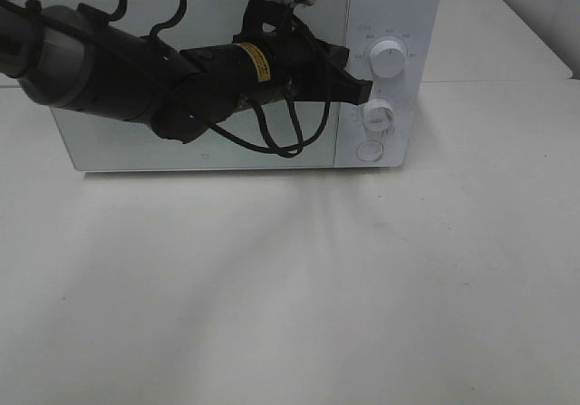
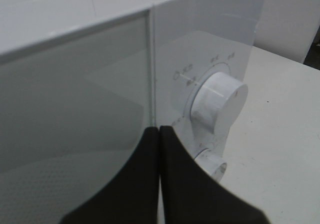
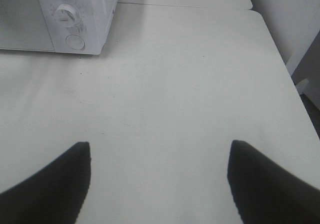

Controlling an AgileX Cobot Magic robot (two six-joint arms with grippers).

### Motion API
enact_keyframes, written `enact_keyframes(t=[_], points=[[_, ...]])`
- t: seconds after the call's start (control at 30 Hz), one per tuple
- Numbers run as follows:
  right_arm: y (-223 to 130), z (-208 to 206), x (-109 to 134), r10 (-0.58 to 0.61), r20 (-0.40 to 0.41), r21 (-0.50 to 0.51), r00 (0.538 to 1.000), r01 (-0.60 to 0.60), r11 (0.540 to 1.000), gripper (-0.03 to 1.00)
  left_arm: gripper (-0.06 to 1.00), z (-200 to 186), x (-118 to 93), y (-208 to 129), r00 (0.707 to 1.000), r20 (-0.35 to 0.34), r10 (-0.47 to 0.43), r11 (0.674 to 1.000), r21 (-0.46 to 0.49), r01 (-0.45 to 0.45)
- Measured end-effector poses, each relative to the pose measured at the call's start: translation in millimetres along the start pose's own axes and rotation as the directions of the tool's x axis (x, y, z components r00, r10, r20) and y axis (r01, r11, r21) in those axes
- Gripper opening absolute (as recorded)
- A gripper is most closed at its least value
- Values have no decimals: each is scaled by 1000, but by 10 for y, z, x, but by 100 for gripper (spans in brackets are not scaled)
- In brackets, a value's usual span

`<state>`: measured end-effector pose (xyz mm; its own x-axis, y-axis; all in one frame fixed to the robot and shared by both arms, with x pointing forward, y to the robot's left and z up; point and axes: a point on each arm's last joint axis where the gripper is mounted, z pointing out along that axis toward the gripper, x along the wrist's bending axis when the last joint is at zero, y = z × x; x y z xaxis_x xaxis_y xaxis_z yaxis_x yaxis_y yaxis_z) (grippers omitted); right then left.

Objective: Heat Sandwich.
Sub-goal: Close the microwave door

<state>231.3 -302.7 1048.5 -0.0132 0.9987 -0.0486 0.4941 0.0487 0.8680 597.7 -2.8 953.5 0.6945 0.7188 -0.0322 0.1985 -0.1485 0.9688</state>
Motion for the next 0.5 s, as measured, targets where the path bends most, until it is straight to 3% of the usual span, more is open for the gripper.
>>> enact_keyframes(t=[0.3,0.5], points=[[0,0,0,0,0,0,1000,0,1000,74,0,-322,155,-119,998,-52,-38,998,53,41],[0,0,0,0,0,0,1000,0,1000,74,3,-605,121,-107,998,-54,-42,996,72,45]])
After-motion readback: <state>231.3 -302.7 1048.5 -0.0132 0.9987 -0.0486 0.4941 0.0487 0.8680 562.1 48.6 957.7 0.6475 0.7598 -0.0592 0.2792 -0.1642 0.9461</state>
